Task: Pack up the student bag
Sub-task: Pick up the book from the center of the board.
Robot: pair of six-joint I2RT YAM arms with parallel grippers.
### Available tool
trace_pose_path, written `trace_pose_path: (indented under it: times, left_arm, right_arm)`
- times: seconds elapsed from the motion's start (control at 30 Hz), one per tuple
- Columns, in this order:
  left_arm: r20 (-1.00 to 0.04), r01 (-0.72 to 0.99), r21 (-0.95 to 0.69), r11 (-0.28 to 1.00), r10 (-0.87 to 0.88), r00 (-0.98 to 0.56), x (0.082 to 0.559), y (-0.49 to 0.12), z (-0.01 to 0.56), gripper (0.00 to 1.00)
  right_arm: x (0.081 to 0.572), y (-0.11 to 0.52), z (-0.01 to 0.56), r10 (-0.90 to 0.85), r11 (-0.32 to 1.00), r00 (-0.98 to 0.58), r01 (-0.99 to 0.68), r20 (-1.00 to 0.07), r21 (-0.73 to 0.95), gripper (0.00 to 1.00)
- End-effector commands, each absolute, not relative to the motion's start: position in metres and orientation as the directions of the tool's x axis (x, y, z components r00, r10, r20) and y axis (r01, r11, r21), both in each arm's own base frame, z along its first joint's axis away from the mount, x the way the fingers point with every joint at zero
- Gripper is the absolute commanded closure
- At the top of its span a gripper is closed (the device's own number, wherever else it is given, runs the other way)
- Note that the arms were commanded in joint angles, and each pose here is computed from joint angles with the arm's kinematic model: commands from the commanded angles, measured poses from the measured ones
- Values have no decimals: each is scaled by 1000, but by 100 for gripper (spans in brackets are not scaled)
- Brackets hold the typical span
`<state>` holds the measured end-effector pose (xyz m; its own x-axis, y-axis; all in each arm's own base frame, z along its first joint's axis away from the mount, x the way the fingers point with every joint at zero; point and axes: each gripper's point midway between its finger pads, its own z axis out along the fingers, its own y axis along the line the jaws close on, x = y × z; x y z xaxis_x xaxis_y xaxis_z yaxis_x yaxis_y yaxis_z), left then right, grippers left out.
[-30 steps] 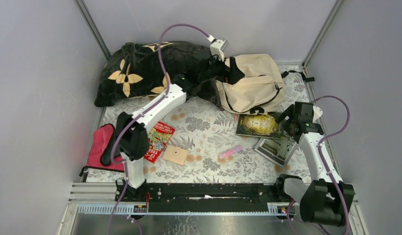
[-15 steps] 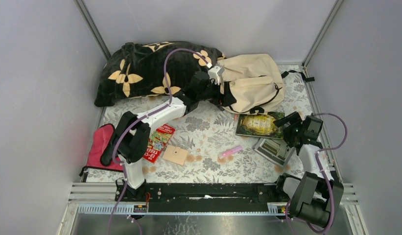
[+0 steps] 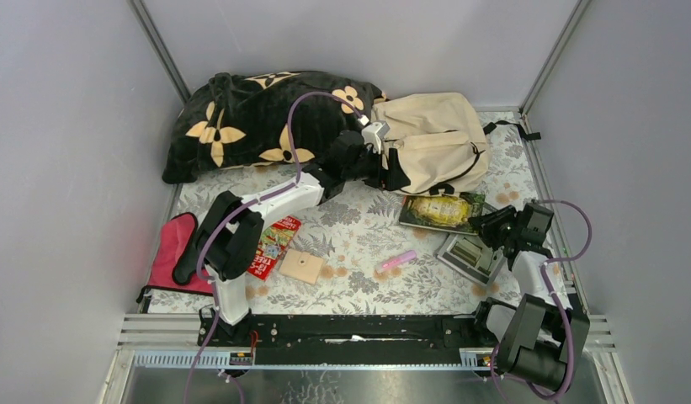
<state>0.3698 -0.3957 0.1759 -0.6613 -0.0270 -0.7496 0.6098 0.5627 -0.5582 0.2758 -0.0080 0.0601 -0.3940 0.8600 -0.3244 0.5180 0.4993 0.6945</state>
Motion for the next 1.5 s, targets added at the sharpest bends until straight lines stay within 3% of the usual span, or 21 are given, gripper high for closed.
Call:
trace_pose_path:
  times: [0.0,0.1,0.27,0.63,0.9,1.17,1.33,1.47]
  left_arm:
    - [-780,645,-557,522,-64,-622,372,-402,196,16]
    - [-788,648,-543,533,-58,-613,373,-401,199,16]
    - [-818,666,-507,548,-62,-572,376,-396,217,15]
    - [-879,711,-439,549,-100,-466,397,-360,290,12]
    - [-901,787,-394,475,-30,-433,392,-332,310,12]
    - [-914,868,-351,352,72,-399,365,-327,317,12]
    - [-925,905,-334,264,95,-369,348,-328,327,9]
    - [-919,912,-333,238,132,-371,340,-322,324,8]
  right_arm:
    - [291,-5,92,852,503,-395,439,-343,744,79]
    - [289,-2,100,854,496,-406,442,-326,747,100]
    - [289,-6,128,831,537,-422,439,-362,720,100]
    - [280,-38,249,677,734,-373,400,-634,549,100]
    - [291,7,330,579,793,-380,57,-721,607,100]
    - [275,78,387,394,745,-449,-354,-802,565,100]
    - [253,123,401,276,572,-493,-605,-825,553,100]
    - [243,139,395,240,471,-514,-680,-824,561,100]
